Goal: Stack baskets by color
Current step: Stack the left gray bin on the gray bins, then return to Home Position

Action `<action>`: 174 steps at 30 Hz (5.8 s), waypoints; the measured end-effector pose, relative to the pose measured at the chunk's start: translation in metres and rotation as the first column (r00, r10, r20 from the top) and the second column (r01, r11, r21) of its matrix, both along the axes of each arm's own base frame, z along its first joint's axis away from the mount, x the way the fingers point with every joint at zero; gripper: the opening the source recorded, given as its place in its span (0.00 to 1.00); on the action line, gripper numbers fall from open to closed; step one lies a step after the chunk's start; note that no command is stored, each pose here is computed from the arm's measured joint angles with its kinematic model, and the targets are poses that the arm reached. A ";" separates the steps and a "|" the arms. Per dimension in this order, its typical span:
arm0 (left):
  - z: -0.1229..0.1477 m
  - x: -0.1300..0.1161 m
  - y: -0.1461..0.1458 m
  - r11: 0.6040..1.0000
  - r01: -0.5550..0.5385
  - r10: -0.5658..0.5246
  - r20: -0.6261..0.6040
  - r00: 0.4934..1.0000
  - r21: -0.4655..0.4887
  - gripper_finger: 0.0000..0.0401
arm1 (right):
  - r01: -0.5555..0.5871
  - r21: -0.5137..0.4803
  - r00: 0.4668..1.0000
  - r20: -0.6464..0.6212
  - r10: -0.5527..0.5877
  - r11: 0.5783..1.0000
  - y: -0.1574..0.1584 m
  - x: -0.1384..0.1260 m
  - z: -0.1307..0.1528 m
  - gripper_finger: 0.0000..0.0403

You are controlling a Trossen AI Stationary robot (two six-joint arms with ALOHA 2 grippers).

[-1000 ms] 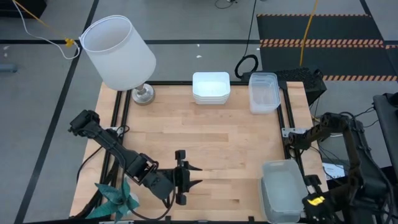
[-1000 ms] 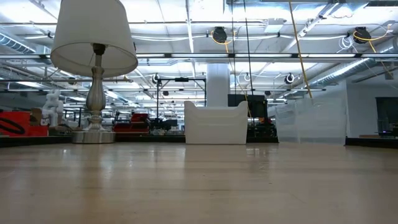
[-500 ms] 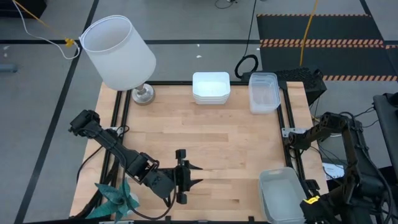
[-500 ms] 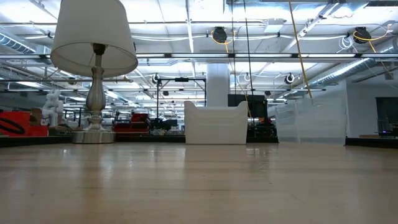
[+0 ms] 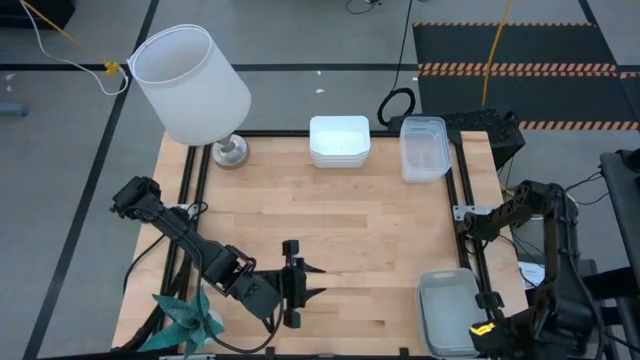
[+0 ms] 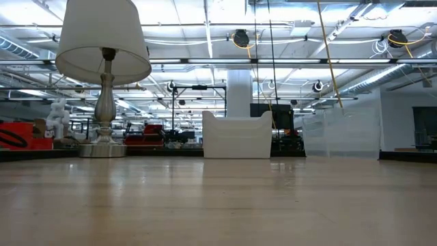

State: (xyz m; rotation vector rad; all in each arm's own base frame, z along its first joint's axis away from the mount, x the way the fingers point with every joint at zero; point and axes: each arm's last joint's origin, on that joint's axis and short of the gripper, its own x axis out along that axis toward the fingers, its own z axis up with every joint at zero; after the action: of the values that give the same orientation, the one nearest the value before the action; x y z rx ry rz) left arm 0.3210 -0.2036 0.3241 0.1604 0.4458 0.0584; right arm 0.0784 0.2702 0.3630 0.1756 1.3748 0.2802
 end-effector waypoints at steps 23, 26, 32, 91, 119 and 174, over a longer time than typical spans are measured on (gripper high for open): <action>0.000 0.000 0.000 1.000 0.002 -0.002 -0.001 1.000 0.005 0.44 | 0.071 -0.100 0.997 0.025 -0.069 0.992 -0.003 0.014 -0.036 0.00; 0.000 0.000 0.000 1.000 0.002 -0.002 -0.001 1.000 0.005 0.44 | 0.095 -0.100 0.995 0.035 -0.092 0.990 -0.002 0.015 -0.043 0.00; 0.000 0.000 0.000 1.000 -0.001 0.001 0.000 1.000 0.000 0.44 | 0.099 -0.069 0.994 0.043 -0.096 0.993 0.003 0.017 -0.055 0.03; -0.003 0.024 0.047 0.962 0.008 0.013 -0.075 0.997 0.274 0.44 | 0.185 -0.276 0.978 0.147 -0.149 0.943 -0.140 0.070 -0.101 0.02; -0.034 0.008 0.151 0.966 -0.151 0.161 -0.032 0.986 0.209 0.44 | 0.074 -0.349 0.305 0.900 0.312 0.934 -0.230 0.108 -0.063 0.00; -0.111 -0.135 0.183 0.993 -0.109 0.115 0.178 0.977 -0.041 0.01 | 0.204 -0.257 0.168 0.960 0.224 0.945 -0.261 0.044 -0.193 0.00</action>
State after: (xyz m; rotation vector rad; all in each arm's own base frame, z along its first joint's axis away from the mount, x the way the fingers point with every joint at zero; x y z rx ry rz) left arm 0.1865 -0.0201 0.2131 0.0978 0.2749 0.1753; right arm 0.1225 0.0090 0.1696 -0.3083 0.0055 0.0966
